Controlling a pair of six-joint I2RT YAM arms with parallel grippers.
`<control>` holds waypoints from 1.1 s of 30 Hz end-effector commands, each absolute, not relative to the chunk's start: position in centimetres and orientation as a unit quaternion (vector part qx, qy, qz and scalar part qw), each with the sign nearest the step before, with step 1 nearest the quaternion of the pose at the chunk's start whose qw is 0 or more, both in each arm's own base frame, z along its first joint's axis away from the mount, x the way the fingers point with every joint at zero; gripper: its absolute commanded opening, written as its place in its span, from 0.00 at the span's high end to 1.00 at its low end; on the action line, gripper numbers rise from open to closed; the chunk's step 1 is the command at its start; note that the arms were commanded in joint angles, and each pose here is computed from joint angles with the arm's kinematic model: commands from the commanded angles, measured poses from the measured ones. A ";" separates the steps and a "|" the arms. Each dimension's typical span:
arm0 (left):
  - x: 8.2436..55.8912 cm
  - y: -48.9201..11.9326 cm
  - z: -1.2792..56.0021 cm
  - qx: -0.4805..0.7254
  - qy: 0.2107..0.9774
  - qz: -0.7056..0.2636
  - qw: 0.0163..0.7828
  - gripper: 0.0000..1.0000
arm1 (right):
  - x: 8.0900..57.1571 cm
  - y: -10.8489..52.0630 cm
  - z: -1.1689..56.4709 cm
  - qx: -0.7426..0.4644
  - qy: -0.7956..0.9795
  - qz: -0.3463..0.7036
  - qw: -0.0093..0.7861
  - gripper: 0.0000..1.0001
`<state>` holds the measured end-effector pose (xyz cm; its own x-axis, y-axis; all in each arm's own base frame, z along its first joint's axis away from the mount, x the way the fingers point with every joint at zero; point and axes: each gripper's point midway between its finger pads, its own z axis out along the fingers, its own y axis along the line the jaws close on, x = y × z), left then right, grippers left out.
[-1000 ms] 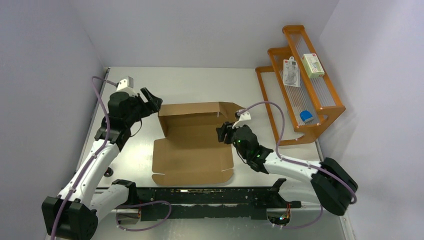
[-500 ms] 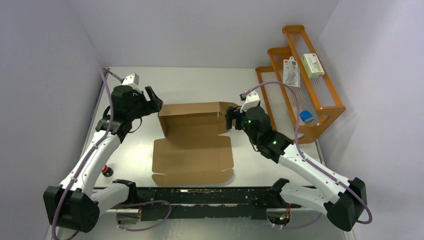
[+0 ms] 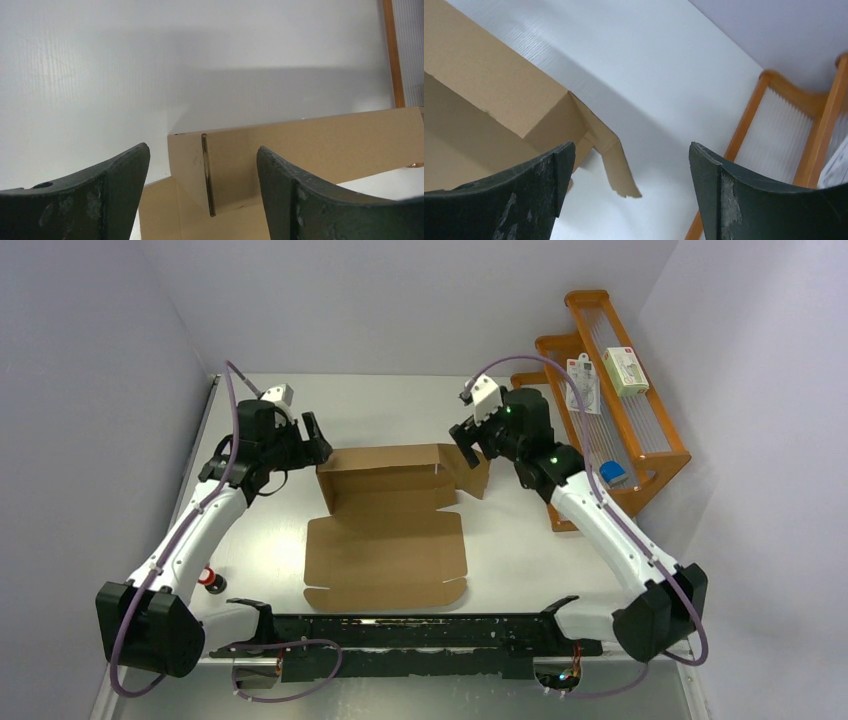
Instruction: Fold the paper box
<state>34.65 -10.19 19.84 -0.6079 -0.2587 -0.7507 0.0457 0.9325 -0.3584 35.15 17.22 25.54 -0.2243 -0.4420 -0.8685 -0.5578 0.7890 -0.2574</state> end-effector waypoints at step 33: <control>34.0 -13.9 17.0 0.005 0.896 -0.250 0.367 0.25 | 36.3 22.4 15.1 -0.522 0.778 0.137 0.323 0.59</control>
<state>34.76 -13.14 18.09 -0.6970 -0.1918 -0.6910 0.1711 0.8913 -0.4200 37.03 21.29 14.42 -0.2414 -0.7564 -0.6079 -0.9016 0.4066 -0.1479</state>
